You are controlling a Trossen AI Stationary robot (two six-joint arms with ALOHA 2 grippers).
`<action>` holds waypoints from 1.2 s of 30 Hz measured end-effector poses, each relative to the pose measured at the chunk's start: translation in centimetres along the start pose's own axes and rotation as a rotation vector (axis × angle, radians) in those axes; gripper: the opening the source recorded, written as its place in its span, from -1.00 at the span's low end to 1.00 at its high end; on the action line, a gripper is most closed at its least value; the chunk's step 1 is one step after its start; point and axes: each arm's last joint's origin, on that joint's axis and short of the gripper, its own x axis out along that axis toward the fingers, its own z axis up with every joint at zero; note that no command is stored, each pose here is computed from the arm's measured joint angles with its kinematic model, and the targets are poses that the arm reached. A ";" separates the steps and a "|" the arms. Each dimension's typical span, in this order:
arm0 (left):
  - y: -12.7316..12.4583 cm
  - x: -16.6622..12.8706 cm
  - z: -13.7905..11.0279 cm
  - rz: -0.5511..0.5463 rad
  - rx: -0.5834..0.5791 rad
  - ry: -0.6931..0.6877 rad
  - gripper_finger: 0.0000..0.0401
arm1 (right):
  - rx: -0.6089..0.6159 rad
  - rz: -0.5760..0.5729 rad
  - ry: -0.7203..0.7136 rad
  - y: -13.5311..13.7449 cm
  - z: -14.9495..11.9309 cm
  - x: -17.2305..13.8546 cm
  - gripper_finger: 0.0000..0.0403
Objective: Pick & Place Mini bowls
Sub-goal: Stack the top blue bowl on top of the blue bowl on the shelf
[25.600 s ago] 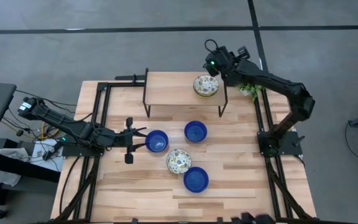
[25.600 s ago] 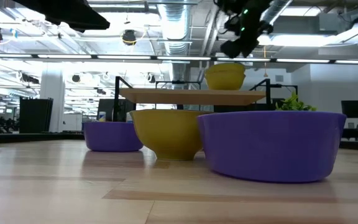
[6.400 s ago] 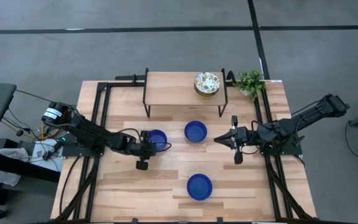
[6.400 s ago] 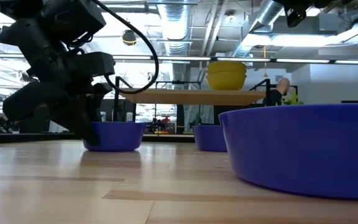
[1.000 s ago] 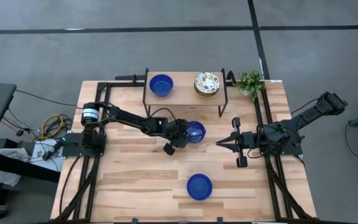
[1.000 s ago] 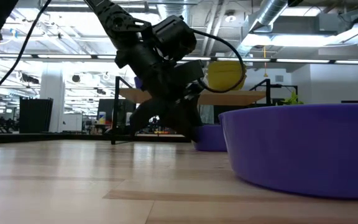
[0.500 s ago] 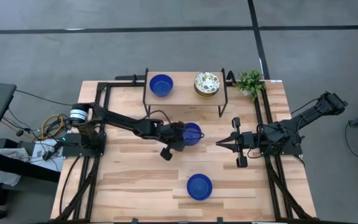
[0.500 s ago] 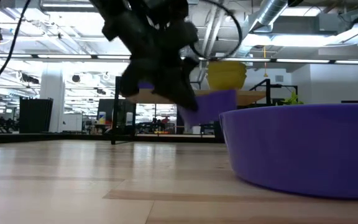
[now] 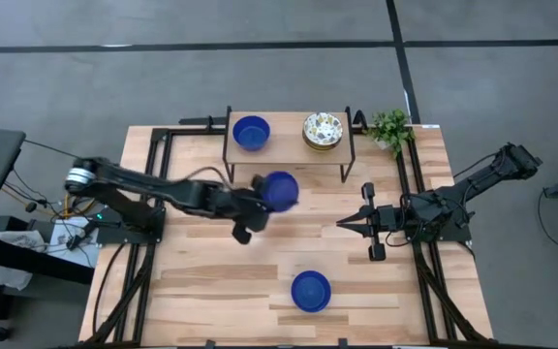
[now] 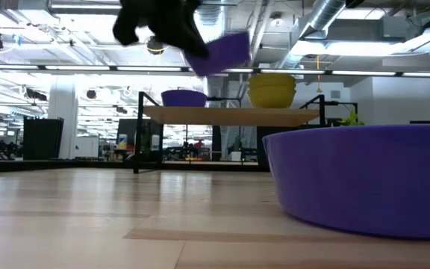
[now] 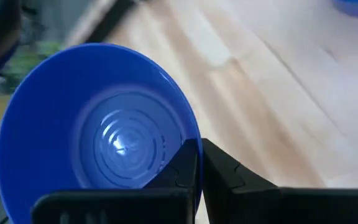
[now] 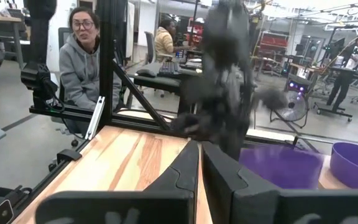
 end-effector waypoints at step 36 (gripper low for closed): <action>10.4 -1.4 -10.8 0.331 -0.327 0.283 -0.93 | 0.002 -0.045 -0.020 -0.8 0.1 0.2 -0.95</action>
